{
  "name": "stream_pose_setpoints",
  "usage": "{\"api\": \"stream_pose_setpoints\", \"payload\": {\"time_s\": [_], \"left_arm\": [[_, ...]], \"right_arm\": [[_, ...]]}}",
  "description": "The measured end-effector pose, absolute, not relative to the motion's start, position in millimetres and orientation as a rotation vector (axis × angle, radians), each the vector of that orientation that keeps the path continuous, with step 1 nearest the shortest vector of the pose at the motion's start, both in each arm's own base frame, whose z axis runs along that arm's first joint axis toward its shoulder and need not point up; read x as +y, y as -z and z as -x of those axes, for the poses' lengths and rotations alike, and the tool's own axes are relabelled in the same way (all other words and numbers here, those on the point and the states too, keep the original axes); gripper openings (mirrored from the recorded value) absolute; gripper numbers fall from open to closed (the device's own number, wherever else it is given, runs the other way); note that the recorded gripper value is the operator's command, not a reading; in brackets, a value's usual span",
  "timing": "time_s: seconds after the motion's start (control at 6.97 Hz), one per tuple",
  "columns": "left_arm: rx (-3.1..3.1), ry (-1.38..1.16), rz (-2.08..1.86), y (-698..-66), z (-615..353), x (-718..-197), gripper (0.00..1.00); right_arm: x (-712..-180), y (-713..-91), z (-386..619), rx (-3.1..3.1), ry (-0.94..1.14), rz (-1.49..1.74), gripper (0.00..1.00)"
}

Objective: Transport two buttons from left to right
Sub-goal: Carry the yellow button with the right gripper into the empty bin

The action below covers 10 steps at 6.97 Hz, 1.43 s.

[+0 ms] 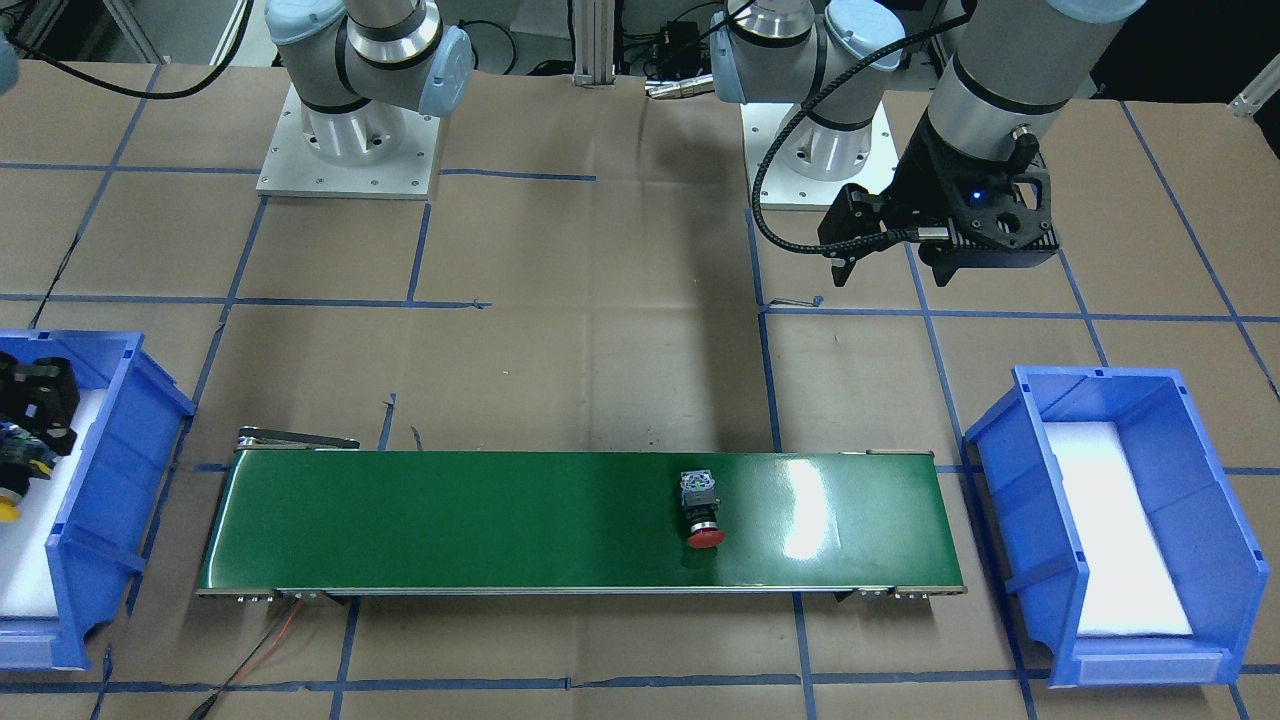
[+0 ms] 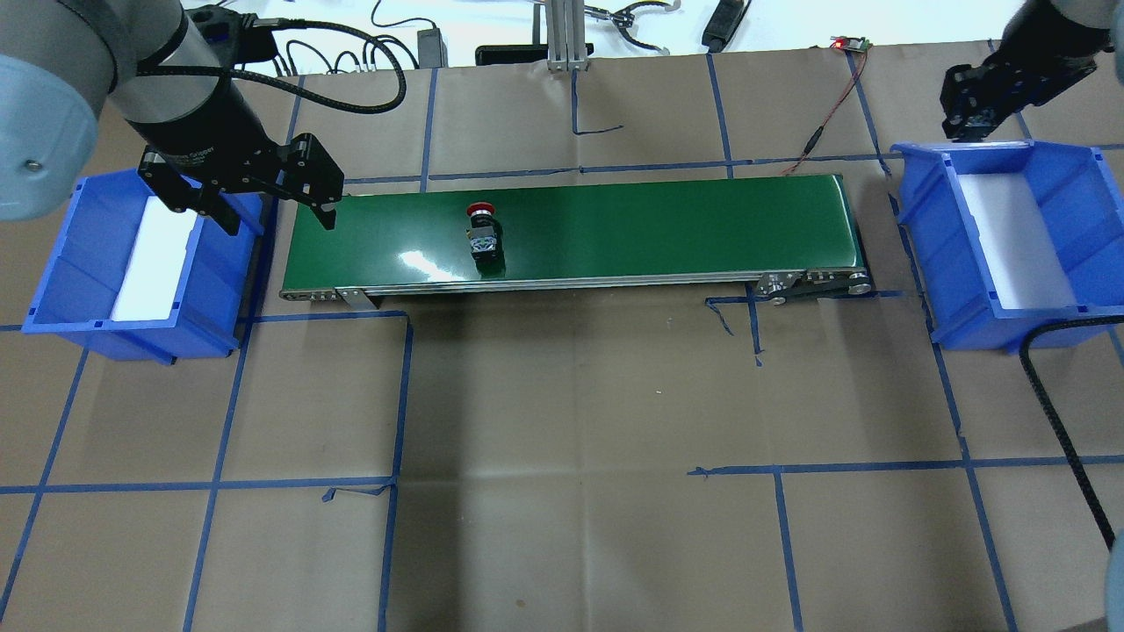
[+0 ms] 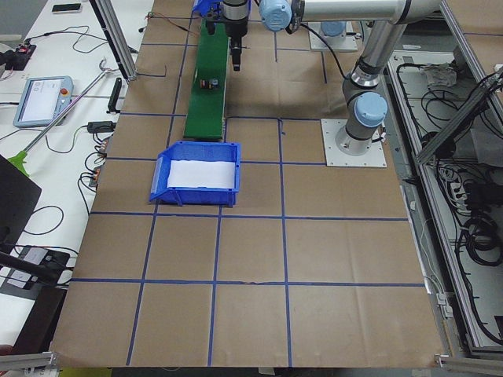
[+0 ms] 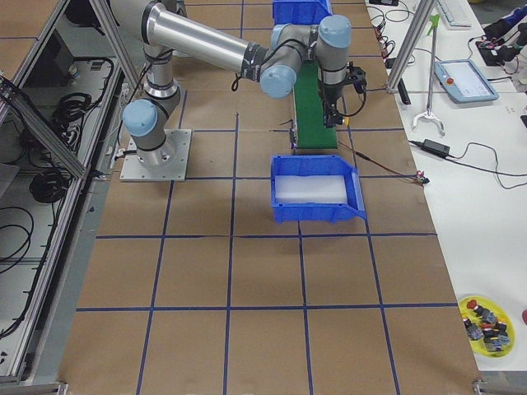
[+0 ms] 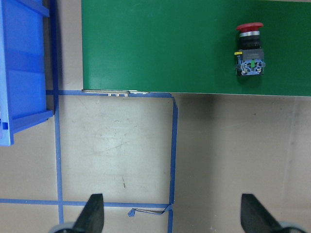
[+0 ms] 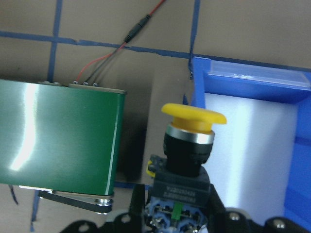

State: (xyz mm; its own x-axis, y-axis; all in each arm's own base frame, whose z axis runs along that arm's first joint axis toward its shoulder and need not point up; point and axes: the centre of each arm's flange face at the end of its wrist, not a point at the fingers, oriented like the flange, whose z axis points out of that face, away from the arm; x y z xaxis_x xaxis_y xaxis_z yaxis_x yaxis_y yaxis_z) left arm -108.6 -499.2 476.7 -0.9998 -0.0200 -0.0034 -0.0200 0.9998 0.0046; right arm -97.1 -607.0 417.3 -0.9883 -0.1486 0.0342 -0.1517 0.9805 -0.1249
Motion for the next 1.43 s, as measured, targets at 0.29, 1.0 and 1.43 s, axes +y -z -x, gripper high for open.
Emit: {"api": "stream_pose_setpoints", "payload": {"time_s": [0.29, 1.0, 1.43], "left_arm": [[3.138, -0.004, 0.026, -477.4, 108.6, -499.1, 1.0], [3.138, 0.009, 0.023, -478.4, 108.6, -499.9, 1.0], [3.138, 0.009, 0.024, -478.3, 108.5, -500.1, 1.0]], "right_arm": [[-584.9, -380.8, 168.3, -3.117, -0.115, -0.353, 0.01], [-536.2, -279.1, 220.9, -3.206, -0.136, -0.447, 0.01], [-533.4, -226.6, 226.8, -3.217, -0.109, -0.486, 0.25]]}}
